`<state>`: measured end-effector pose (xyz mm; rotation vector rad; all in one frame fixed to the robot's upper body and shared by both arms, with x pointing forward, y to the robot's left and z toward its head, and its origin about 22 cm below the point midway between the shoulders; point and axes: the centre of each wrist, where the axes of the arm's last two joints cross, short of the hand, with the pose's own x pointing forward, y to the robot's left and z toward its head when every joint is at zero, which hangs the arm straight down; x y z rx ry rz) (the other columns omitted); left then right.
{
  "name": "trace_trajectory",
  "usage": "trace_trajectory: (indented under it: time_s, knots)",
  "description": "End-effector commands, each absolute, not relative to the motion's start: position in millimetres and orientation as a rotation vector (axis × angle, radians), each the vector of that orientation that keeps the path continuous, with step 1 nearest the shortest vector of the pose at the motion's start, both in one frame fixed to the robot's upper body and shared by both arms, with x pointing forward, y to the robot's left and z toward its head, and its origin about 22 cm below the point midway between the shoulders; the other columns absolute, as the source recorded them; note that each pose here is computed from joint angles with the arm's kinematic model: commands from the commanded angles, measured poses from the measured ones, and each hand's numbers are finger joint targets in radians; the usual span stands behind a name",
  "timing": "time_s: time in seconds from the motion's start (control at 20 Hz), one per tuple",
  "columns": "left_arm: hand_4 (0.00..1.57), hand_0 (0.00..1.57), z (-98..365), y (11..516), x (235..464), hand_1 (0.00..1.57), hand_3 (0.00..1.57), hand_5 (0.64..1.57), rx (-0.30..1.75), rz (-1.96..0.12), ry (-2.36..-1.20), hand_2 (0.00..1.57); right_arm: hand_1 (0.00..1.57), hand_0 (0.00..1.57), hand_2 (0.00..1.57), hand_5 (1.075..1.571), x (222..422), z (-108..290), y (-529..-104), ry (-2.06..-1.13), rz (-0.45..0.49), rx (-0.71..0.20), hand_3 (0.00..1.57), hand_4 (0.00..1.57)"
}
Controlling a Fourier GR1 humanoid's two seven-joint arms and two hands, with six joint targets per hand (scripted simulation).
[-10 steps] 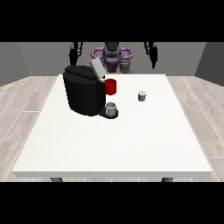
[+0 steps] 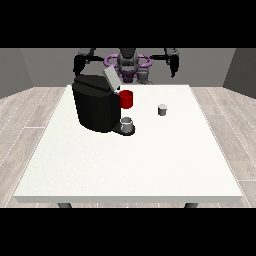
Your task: Insert the coffee pod into the coffee machine and close the lid
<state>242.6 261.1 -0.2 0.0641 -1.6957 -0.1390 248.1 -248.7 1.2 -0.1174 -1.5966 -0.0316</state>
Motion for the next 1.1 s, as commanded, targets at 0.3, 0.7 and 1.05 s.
trace_trajectory:
  time_s: [0.3, 0.7, 1.05]
  knots:
    - [0.0, 0.0, 34, 315, 296, 0.0, 0.0, 1.571, 0.252, -0.224, -1.638, 0.0, 0.0, 0.0, 0.0, 1.571, 249, 9, -236, -1.753, -0.053, -0.049, 0.0, 0.16]
    - [0.0, 0.0, 19, 314, 321, 0.0, 0.0, 1.571, 0.271, -0.32, -1.525, 0.0, 0.0, 0.0, 0.0, 1.571, 263, 23, -210, -1.767, -0.052, -0.059, 0.0, 0.12]
    - [0.0, 0.0, 29, 346, 347, 0.0, 0.0, 1.571, 0.299, -0.288, -1.499, 0.0, 0.0, 0.0, 0.0, 1.571, 265, 20, -215, -1.765, -0.027, -0.053, 0.0, 0.33]
